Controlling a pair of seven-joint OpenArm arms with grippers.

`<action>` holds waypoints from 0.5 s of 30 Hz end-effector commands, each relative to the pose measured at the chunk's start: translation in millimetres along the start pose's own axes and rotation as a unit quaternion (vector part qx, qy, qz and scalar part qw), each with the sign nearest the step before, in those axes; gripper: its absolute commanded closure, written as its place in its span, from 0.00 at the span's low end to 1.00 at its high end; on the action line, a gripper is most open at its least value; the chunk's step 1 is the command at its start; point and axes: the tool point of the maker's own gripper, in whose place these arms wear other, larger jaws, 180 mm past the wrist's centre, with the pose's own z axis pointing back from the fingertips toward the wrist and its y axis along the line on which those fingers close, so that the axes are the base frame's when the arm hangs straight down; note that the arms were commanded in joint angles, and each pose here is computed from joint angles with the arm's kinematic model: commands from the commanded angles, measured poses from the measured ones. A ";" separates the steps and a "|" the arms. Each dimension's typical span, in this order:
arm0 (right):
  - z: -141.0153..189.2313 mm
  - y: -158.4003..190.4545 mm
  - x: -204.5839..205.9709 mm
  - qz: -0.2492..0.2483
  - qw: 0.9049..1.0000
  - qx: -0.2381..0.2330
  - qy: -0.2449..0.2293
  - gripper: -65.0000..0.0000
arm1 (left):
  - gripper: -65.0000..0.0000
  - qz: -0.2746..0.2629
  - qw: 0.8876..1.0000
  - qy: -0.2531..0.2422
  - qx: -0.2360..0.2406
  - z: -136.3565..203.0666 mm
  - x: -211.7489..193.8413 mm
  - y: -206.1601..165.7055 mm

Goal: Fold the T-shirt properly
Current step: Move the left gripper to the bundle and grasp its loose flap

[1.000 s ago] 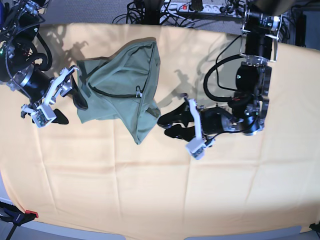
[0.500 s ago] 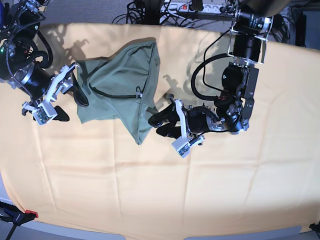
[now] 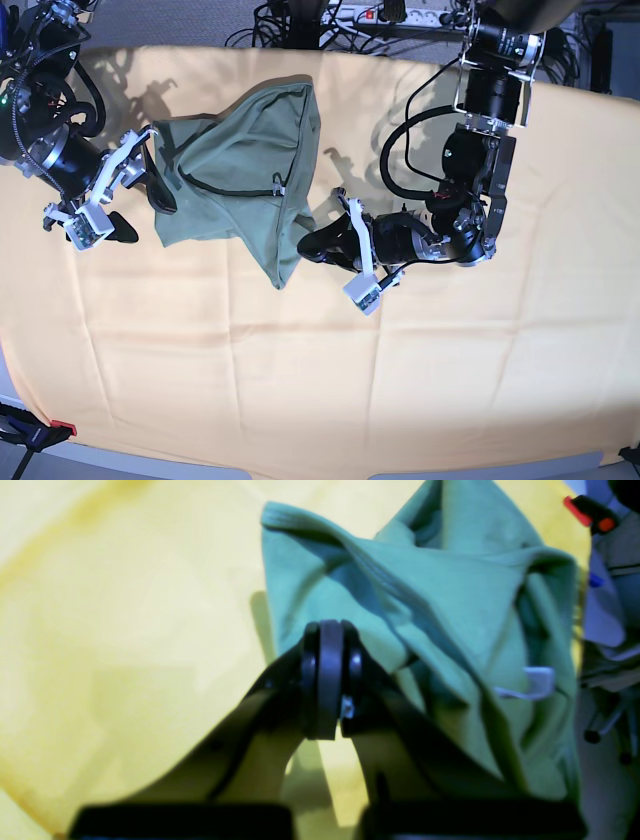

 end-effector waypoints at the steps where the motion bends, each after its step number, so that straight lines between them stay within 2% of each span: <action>1: 3.9 -0.9 13.0 0.012 1.000 0.000 -0.023 0.37 | 1.00 -0.012 0.999 -0.031 -0.008 2.5 22.2 -2.5; 2: 3.8 -0.9 13.1 0.012 1.000 0.000 -0.023 0.37 | 0.98 -0.010 0.999 -0.033 -0.011 2.4 22.8 -3.5; 5: 3.9 -0.9 12.8 0.012 1.000 0.000 -0.022 0.37 | 0.59 -0.009 0.999 -0.029 -0.012 2.2 21.0 -4.0; 6: 3.8 -0.8 12.9 0.012 1.000 0.000 -0.023 0.37 | 0.52 -0.009 0.999 -0.028 -0.013 1.7 20.5 -4.3; 12: 3.8 -0.8 13.1 0.012 1.000 0.000 -0.023 0.37 | 0.54 0.016 0.999 -0.025 -0.020 -7.4 12.6 -3.7; 15: 3.8 -0.7 13.3 0.012 1.000 0.000 -0.023 0.37 | 0.70 0.029 0.999 -0.021 -0.021 -10.1 6.1 -1.5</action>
